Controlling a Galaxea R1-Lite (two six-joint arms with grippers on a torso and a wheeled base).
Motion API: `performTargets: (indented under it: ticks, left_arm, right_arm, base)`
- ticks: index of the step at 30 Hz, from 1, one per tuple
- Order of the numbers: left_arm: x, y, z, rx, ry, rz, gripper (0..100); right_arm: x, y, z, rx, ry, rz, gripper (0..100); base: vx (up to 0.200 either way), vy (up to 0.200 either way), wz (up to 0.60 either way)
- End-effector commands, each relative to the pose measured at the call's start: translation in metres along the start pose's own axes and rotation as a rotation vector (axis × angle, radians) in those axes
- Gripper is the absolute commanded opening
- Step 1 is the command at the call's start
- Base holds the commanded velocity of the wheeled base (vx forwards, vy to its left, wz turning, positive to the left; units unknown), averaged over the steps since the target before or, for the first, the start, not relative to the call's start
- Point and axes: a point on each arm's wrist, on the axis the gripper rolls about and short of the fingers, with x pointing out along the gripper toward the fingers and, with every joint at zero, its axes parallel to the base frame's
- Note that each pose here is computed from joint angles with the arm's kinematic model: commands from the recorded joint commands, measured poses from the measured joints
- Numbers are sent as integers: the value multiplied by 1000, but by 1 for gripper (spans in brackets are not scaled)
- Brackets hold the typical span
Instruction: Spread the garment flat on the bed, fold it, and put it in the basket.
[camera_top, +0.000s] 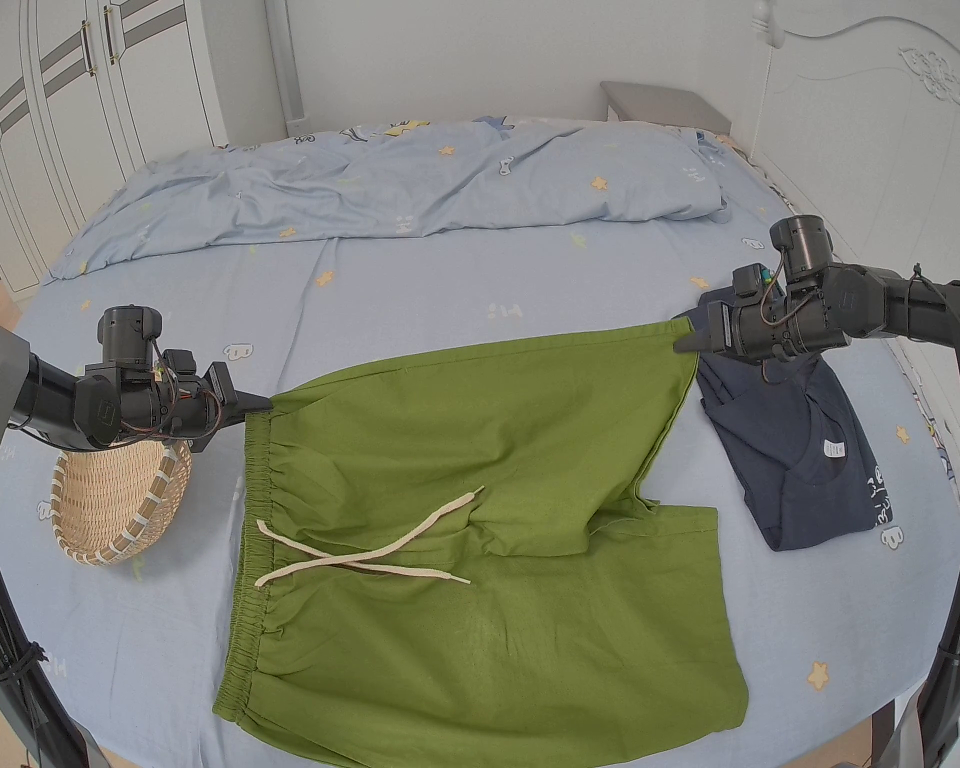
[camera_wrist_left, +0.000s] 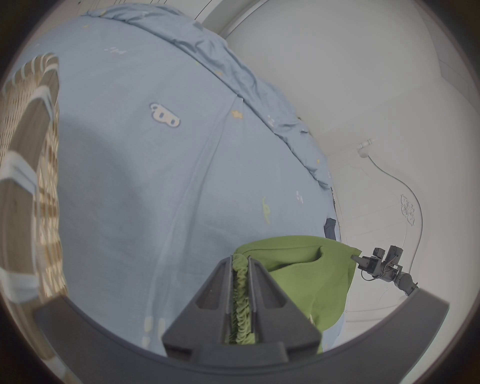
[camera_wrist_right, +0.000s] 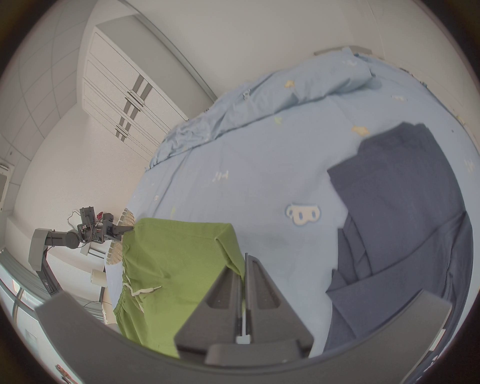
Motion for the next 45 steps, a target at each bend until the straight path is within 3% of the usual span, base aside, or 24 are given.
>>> performTargets:
  ticks: [1,7,14,27,31,37,45]
  left_arm:
    - [-2,-2,7,18,-33,-11,0]
    - [-4,-5,16,36,-64,-21,0]
    - [-3,-4,18,40,-71,-23,0]
    - [-3,-1,22,42,-97,2,0]
    - [-4,-1,22,44,-98,1,0]
    - [-4,-1,22,44,-99,2,0]
    - [1,3,22,42,-107,19,0]
  right_arm:
    - [-4,3,14,-27,-51,3,0]
    - [9,0,24,-49,-84,9,0]
    - [32,-14,6,-1,13,1,0]
    - [50,-29,-6,15,44,-1,0]
    - [47,-22,2,-23,-4,13,0]
    - [36,-12,26,-120,-188,33,0]
    - [39,-16,23,-129,-196,29,0]
  base:
    - [0,0,0]
    - [0,0,0]
    - [0,0,0]
    - [0,0,0]
    - [0,0,0]
    - [0,0,0]
    - [0,0,0]
